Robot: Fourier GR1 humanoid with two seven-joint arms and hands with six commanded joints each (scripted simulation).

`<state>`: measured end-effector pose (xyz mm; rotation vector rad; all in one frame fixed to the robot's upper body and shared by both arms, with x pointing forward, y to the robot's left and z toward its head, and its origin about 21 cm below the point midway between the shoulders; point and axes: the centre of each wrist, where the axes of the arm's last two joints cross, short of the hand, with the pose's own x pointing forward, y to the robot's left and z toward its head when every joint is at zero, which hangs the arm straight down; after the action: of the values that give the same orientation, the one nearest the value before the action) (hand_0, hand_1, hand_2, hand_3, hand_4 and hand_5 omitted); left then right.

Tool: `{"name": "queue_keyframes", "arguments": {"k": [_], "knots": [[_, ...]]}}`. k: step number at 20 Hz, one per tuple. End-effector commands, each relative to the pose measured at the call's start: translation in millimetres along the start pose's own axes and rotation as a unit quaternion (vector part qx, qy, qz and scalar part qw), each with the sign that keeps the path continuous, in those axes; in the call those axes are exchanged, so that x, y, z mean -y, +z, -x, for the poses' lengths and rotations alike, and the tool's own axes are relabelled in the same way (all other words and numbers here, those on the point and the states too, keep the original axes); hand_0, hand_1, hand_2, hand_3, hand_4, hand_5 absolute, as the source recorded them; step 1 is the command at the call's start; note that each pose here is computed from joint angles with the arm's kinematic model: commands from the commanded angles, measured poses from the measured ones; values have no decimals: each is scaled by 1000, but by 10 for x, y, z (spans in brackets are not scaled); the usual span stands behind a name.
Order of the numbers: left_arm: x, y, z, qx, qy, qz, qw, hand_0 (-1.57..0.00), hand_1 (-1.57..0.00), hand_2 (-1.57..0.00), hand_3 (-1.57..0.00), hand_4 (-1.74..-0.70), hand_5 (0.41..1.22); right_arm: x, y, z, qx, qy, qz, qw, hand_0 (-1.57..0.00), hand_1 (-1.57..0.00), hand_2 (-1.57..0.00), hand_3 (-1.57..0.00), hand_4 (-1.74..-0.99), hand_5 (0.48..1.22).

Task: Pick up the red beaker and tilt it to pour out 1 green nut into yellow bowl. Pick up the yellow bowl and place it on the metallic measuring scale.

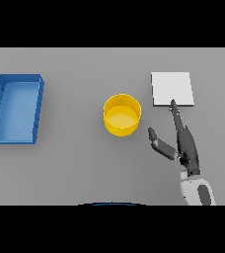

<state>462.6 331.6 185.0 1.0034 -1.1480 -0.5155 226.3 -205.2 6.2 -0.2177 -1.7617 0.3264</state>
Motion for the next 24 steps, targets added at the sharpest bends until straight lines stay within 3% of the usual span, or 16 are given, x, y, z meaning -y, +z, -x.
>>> {"name": "queue_keyframes", "arguments": {"k": [1, 6, 13, 19, 21, 24], "knots": [[27, 27, 54, -3, 22, -2, 1000, -1571, -1571, -1571, -1474, -1741, 1221, -4, -54, -29, -8, 6, 2, 1000, 1, 1, 1, 1, -1052, 648], [294, 299, 395, -55, 84, -8, 995, -1571, -1571, -1571, -1450, -1741, 1221, 31, 13, 12, -3, 6, -5, 1000, 1, 1, 1, 1, -1026, 648], [622, 675, 629, -65, 142, -7, 988, -1571, -1571, -1571, -1512, -1741, 1221, 37, 54, 59, -1, -1, -10, 1000, 1, 1, 1, 1, -1004, 648], [731, 862, 730, -84, 148, 0, 985, -1571, -1571, -1571, -1555, -1741, 1046, 18, 56, 43, 4, 0, -10, 1000, 1, 1, 1, 1, -1013, 644], [811, 946, 818, -83, 127, 5, 988, -1571, -1571, -1571, -1561, -1645, 941, 34, 47, 50, -2, 3, -6, 1000, 1, 1, 1, 1, -1021, 636], [789, 1015, 863, -83, 116, 15, 990, -1571, -1543, -1501, -1470, -1275, 810, -1, 25, 25, 0, 0, -7, 1000, 1, 1, 1, 1, -1012, 634]]}}
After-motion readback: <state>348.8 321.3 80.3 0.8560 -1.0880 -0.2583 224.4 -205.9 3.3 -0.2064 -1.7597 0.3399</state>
